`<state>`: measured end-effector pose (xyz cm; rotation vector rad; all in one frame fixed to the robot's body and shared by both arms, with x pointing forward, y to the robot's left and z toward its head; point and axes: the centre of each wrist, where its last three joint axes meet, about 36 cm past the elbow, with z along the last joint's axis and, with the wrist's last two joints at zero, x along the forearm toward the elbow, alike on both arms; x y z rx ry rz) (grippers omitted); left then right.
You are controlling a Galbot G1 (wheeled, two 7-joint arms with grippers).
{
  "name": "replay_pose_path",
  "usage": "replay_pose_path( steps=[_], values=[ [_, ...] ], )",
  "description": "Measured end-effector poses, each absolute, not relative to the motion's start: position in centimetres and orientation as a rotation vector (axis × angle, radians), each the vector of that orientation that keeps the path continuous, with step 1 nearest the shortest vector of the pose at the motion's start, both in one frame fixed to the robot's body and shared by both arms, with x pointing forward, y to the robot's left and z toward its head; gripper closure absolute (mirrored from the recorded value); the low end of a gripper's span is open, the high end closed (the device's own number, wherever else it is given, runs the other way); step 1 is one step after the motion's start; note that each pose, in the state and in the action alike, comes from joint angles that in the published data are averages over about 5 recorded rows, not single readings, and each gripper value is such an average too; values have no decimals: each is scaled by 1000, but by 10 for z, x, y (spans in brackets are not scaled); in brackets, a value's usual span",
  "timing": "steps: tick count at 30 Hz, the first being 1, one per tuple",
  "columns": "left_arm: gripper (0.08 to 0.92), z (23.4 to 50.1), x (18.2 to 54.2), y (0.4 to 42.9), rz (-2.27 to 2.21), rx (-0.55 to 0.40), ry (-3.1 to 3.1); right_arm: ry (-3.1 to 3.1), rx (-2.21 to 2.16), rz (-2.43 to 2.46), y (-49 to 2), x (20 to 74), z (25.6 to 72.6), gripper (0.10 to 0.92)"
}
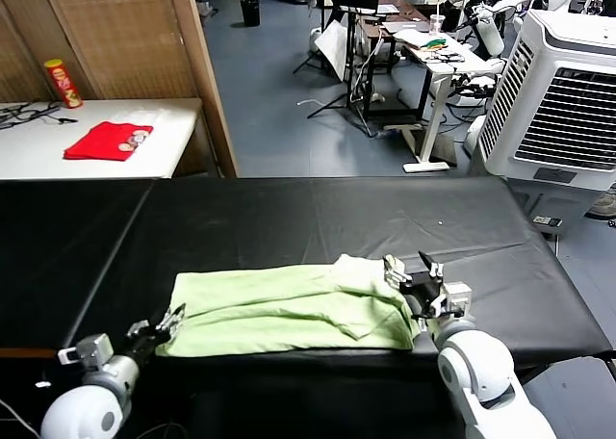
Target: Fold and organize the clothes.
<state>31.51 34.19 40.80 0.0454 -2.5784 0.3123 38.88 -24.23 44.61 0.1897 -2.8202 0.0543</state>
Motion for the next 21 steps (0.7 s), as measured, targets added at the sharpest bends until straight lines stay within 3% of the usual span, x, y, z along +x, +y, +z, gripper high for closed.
replay_pose_path(
  steps=[5, 13, 21],
  values=[
    [832, 408, 313, 334, 300, 41, -2581, -2821, 190, 57, -241, 387, 444, 224],
    [842, 406, 314, 332, 128, 75, -2628, -2828, 188, 58, -241, 386, 444, 224],
    [842, 411, 316, 371, -317, 206, -2695, -2838, 182, 64, -241, 385, 447, 224]
  ],
)
